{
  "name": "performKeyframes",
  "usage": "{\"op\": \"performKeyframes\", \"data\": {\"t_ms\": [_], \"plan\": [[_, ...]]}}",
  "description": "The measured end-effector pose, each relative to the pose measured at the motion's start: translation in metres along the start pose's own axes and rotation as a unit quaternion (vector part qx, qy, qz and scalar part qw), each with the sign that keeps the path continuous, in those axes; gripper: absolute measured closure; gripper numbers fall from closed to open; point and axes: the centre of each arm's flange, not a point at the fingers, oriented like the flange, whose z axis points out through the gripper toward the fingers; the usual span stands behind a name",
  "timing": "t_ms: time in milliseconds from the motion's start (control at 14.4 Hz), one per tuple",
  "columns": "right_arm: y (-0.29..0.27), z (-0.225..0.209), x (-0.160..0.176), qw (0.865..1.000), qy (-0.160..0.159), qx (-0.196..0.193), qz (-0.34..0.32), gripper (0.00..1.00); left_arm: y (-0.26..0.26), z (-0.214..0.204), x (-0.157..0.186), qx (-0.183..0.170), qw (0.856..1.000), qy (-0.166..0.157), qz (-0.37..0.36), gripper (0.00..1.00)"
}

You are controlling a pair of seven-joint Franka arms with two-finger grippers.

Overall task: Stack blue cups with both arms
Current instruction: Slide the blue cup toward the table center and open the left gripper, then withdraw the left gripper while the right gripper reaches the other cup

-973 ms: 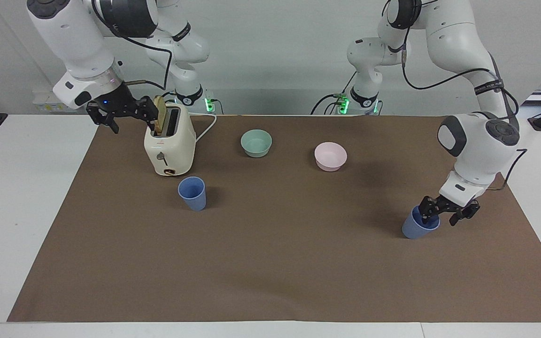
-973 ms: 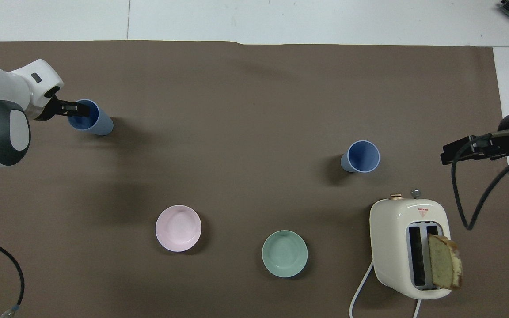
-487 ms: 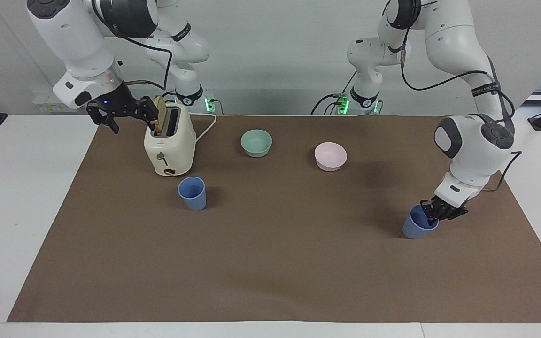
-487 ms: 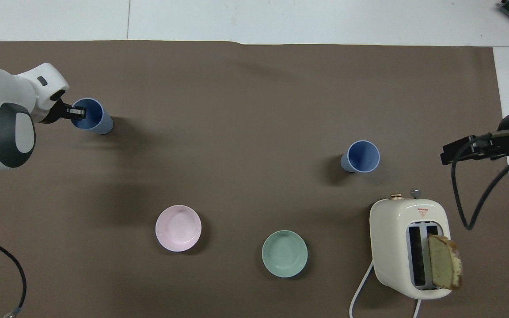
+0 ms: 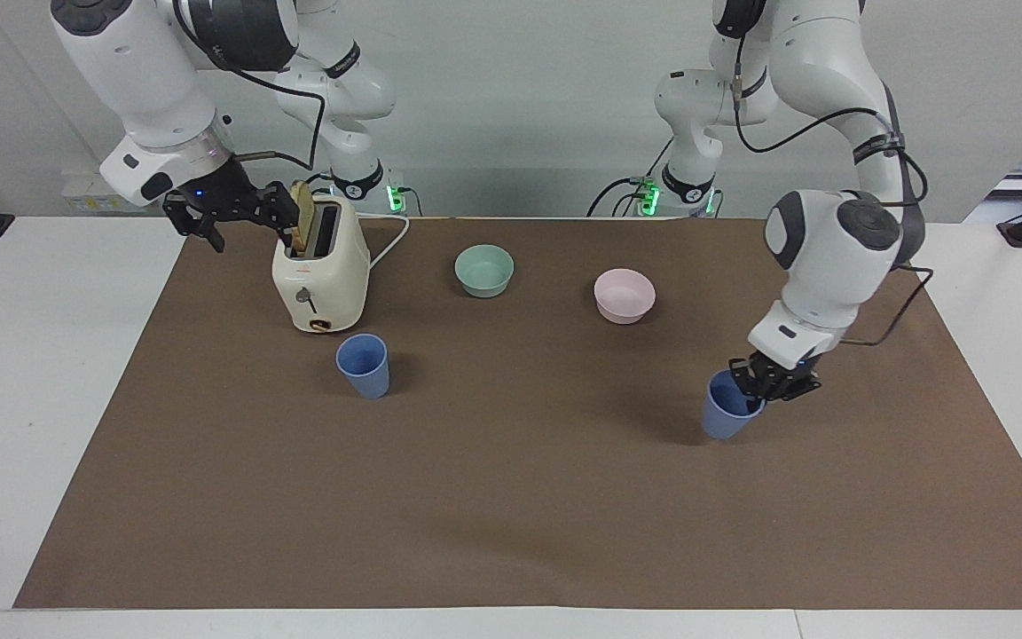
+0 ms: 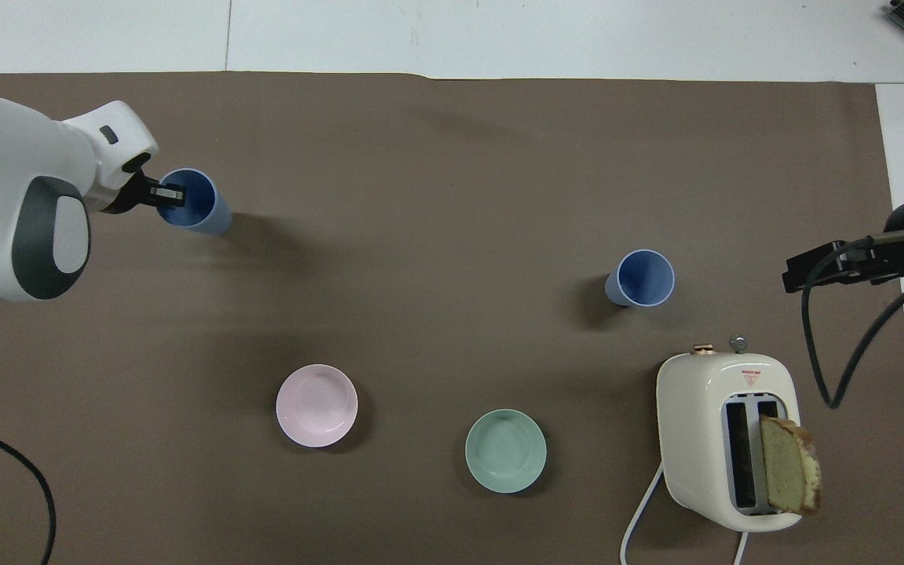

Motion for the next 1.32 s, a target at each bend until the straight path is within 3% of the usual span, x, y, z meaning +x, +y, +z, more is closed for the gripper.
{"op": "performKeyframes", "data": {"t_ms": [139, 417, 556, 973, 1043, 1321], "plan": [[0.000, 0.000, 0.000, 1.000, 0.000, 0.000, 0.000, 0.00, 0.062, 0.014, -0.020, -0.007, 1.000, -0.016, -0.004, 0.95], [0.000, 0.000, 0.000, 1.000, 0.000, 0.000, 0.000, 0.00, 0.148, 0.037, -0.053, -0.025, 0.999, 0.001, -0.030, 0.92], [0.000, 0.000, 0.000, 1.000, 0.000, 0.000, 0.000, 0.00, 0.151, 0.035, -0.053, -0.029, 0.999, 0.005, -0.033, 0.75], [0.000, 0.002, 0.000, 1.000, 0.000, 0.000, 0.000, 0.00, 0.137, -0.006, -0.045, -0.032, 0.998, 0.018, -0.046, 0.05], [0.000, 0.003, 0.002, 1.000, 0.004, 0.000, 0.000, 0.00, 0.128, -0.026, -0.044, -0.030, 0.998, 0.018, -0.052, 0.00], [0.009, 0.010, 0.007, 1.000, 0.021, -0.001, 0.007, 0.00, 0.034, -0.118, -0.048, -0.015, 0.997, 0.018, -0.069, 0.00]]}}
